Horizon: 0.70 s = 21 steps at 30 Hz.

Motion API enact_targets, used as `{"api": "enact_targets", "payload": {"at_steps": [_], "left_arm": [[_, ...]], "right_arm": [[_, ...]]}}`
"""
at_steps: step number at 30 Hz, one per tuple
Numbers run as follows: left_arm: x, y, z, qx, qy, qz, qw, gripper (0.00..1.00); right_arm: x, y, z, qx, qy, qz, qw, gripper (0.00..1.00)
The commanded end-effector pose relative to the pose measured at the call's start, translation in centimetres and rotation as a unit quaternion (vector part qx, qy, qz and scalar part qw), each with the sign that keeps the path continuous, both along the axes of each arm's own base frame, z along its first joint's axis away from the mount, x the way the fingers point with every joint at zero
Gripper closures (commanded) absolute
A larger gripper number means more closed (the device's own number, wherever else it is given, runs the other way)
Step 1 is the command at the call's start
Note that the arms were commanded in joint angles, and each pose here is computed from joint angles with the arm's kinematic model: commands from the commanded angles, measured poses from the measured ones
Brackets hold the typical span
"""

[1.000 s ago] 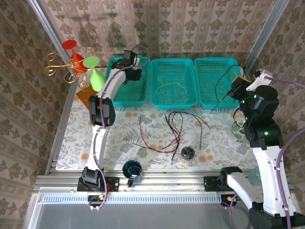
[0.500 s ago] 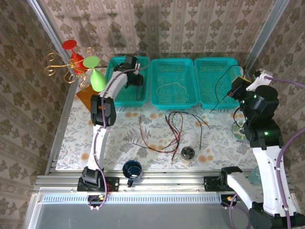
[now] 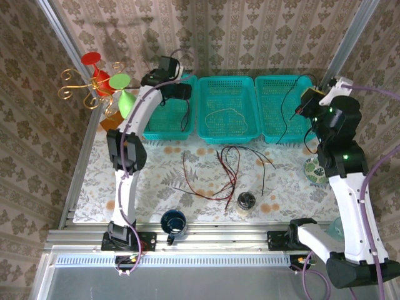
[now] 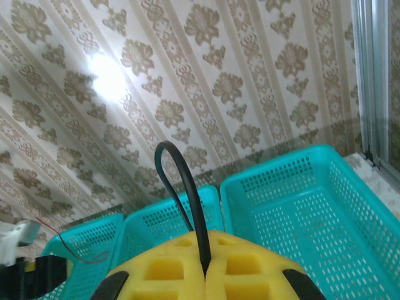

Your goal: Untangle the cables

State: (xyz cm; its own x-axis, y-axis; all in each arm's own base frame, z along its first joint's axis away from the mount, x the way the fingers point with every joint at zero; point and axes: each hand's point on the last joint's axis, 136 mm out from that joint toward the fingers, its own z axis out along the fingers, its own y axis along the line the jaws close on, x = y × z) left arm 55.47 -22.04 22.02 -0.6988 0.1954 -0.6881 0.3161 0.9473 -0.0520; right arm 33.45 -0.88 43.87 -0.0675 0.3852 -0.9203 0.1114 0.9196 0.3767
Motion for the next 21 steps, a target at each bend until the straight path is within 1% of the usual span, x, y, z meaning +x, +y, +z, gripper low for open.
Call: {"api": "enact_targets", "payload": {"at_steps": [1, 5, 8, 11, 17, 18, 21], "left_arm": [[-1.7, 1.1, 4.9, 0.012, -0.039, 0.001, 0.999, 0.26], [-3.5, 1.4, 7.2, 0.008, -0.047, -0.003, 0.999, 0.26], [-5.0, 1.5, 8.1, 0.008, -0.047, -0.008, 0.999, 0.26], [-6.6, 1.2, 8.3, 0.000, -0.049, -0.015, 0.999, 0.26], [-9.7, 0.9, 6.7, -0.024, -0.037, -0.013, 0.999, 0.26], [-10.1, 0.8, 6.4, -0.028, -0.035, -0.013, 0.999, 0.25], [-11.5, 0.9, 5.2, -0.039, -0.025, -0.009, 0.999, 0.25]], "right_arm": [[0.9, -0.1, 4.0, -0.031, -0.051, -0.005, 0.998, 1.00], [3.2, -0.4, 5.3, -0.058, -0.056, -0.014, 0.997, 1.00], [4.6, -0.5, 6.7, -0.080, -0.065, -0.020, 0.994, 1.00], [6.3, -0.7, 7.0, -0.101, -0.061, -0.026, 0.993, 1.00], [9.6, -1.1, 6.9, -0.150, -0.043, -0.034, 0.987, 1.00], [10.9, -1.2, 5.8, -0.159, -0.028, -0.036, 0.986, 1.00], [12.6, -2.2, 4.0, -0.189, 0.001, -0.062, 0.980, 1.00]]}}
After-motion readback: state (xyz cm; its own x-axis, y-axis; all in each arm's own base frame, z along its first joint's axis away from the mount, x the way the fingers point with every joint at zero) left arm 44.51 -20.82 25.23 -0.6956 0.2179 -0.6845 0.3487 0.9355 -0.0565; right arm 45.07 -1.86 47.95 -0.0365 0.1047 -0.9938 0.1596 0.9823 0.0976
